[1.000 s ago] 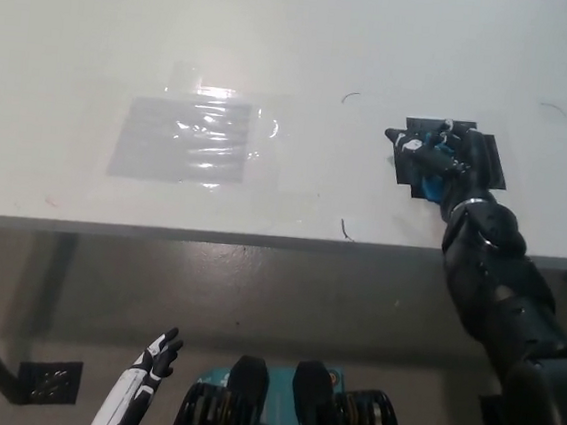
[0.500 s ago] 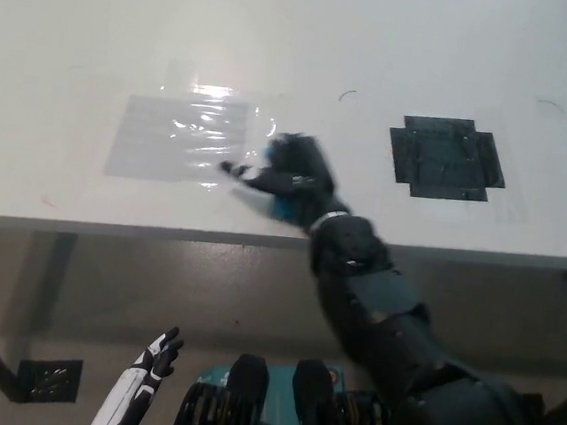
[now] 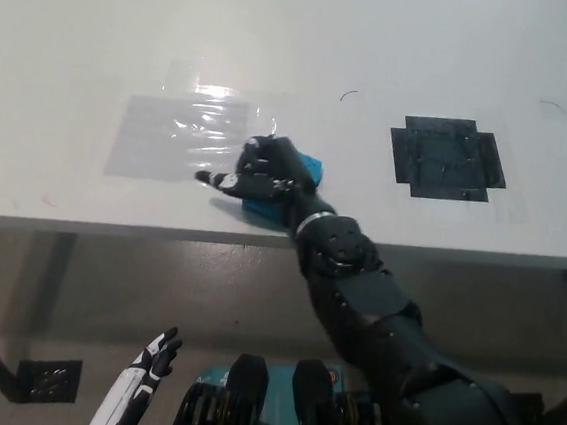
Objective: A soft sponge is kept on the balc marked spot on the table infront of the robot and it uses its right hand fist to press down on it and drrags it across the table in a back and forth manner twice to clean it
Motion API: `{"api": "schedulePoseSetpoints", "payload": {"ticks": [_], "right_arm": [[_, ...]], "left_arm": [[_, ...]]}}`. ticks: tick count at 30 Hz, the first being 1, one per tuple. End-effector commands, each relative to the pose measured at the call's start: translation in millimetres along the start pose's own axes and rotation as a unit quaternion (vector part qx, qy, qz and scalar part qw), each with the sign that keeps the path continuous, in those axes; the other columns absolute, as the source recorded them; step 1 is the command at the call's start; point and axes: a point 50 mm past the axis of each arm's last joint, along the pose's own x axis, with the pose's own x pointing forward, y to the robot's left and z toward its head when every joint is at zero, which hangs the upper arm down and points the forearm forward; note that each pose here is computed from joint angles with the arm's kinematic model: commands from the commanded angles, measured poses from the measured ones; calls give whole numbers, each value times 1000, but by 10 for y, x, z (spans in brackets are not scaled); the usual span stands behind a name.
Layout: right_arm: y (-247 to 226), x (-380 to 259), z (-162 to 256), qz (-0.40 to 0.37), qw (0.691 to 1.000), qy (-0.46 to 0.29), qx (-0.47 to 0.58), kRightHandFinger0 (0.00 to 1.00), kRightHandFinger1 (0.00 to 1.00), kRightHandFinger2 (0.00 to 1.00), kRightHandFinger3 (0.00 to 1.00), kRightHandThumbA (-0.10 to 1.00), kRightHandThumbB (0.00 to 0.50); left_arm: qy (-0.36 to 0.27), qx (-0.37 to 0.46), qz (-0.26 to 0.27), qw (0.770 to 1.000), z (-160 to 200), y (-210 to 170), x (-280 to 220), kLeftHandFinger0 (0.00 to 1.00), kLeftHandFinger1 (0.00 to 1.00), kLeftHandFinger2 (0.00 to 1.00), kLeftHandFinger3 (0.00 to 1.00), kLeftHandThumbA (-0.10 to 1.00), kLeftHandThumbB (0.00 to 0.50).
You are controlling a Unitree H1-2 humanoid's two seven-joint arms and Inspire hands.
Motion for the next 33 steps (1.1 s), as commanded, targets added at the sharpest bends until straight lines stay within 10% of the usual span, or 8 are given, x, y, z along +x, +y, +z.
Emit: {"api": "schedulePoseSetpoints", "payload": {"ticks": [1, 12, 28, 33], "right_arm": [[-368, 52, 212, -28, 999, -25, -5, 0, 22, 192, 50, 1000, 131], [-1996, -404, -20, -190, 981, 23, 36, 0, 0, 0, 0, 1000, 159], [-3528, -1548, -329, -353, 928, 9, 121, 0, 0, 3, 24, 1000, 98], [-3690, -1687, -301, -365, 924, 4, 114, 0, 0, 24, 34, 1000, 146]], "left_arm": [[-30, 7, -2, 1000, 99, 54, 35, 1000, 1000, 1000, 1000, 1000, 119], [-33, 7, 1, 999, 97, 50, 48, 1000, 1000, 1000, 1000, 1000, 128], [-27, 8, 8, 1000, 90, 89, 39, 1000, 1000, 1000, 1000, 1000, 80], [-23, -2, 10, 1000, 71, 83, 31, 1000, 1000, 1000, 1000, 1000, 76]]}}
